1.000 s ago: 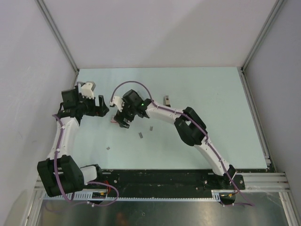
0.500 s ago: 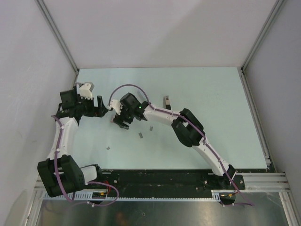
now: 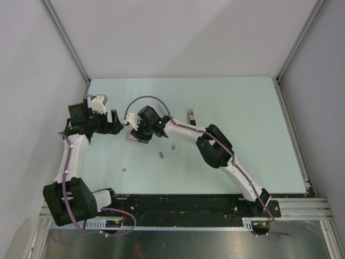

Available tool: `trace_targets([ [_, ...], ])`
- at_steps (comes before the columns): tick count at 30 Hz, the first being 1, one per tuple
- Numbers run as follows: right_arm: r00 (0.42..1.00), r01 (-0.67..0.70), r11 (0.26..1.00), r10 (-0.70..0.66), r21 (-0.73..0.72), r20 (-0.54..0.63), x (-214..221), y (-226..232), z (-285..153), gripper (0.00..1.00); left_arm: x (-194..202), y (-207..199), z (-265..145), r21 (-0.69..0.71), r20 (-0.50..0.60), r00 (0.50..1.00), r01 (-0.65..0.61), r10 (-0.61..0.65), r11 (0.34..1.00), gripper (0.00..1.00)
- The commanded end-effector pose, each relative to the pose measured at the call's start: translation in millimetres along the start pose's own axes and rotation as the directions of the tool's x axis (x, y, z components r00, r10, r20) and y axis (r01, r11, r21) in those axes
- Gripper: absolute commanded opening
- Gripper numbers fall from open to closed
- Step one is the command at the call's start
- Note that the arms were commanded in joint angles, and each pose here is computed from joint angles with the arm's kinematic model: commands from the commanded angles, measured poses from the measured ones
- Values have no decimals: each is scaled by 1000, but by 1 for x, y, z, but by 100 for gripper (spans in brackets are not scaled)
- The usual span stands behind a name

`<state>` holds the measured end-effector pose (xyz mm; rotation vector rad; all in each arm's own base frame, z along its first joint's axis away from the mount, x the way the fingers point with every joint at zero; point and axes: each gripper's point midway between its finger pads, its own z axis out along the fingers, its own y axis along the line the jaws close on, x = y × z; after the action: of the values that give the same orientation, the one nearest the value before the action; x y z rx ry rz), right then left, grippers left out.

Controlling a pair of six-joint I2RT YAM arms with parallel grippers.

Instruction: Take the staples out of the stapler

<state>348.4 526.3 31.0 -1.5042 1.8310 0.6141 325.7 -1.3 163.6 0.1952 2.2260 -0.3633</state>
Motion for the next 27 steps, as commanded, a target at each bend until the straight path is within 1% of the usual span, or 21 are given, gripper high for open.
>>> trace_targets([
  [1,1000,-16,1000,16,12,-17,2,-3,3,44,-15,-10,-9,34,43,999,-19,17,999,93],
  [11,999,-39,999,39,-3,29,-19,7,-13,41,-14,-10,-14,19,53,998,-39,38,999,93],
  [20,999,-50,998,51,-42,17,-24,40,-39,40,-14,-13,-18,21,65,997,-49,47,999,93],
  [27,997,-74,990,69,-123,-45,-11,74,-65,42,-16,-15,-23,19,80,995,-57,55,998,94],
])
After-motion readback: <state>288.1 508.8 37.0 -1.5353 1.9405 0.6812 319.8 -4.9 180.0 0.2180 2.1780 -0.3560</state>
